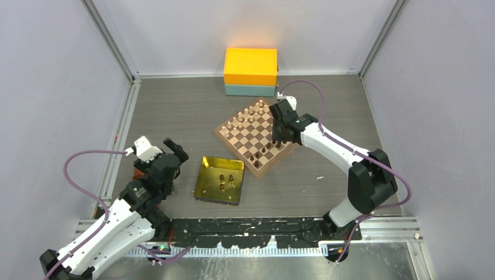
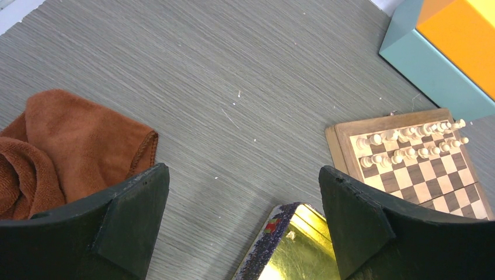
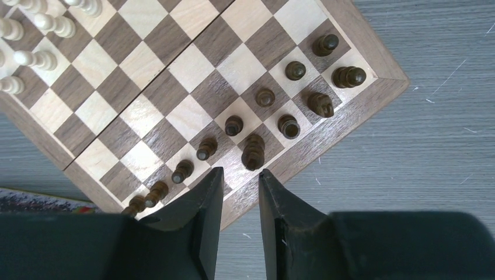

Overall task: Set up the chess pieces on the board
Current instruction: Place the chess piece on the chessboard, then pick up the chess piece from the storage box.

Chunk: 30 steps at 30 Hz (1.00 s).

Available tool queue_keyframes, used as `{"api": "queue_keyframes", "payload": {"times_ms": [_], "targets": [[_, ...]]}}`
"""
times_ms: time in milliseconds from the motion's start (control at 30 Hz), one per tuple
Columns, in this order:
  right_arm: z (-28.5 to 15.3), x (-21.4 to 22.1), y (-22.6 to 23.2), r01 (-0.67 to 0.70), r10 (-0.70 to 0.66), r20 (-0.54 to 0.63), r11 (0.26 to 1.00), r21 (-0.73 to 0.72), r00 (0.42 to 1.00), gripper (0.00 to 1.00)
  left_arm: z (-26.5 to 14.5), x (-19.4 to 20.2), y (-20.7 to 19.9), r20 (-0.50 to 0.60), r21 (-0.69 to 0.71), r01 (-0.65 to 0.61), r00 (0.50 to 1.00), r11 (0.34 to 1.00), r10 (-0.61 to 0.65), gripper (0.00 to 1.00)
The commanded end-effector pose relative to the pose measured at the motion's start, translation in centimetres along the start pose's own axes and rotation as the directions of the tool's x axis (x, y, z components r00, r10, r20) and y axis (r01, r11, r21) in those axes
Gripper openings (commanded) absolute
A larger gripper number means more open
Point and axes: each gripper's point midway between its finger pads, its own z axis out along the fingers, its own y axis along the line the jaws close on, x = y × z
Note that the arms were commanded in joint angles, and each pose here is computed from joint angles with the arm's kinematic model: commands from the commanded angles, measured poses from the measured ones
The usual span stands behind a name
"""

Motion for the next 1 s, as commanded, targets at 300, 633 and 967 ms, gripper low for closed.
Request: {"api": "queue_keyframes", "payload": {"times_ms": [300, 633, 967], "targets": [[-6.2, -1.3, 6.3, 0.121, -0.101, 0.147, 0.984, -0.132, 0.984, 0.35, -0.2, -1.0, -0.6, 0.03, 0.016, 0.056, 0.998, 0.998, -0.057, 1.0], [-8.4, 2.9, 13.4, 0.268, -0.233, 0.16, 0.931, -0.247, 0.959, 0.35, -0.4, -1.2, -0.3, 0.034, 0.021, 0.068, 0.997, 0.997, -0.069, 1.0], [-7.7, 7.6, 18.0, 0.353, -0.332, 0.121, 0.878, -0.324, 0.935, 0.35, -0.6, -1.3, -0.1, 0.035, 0.025, 0.074, 0.997, 0.997, -0.075, 1.0]]}}
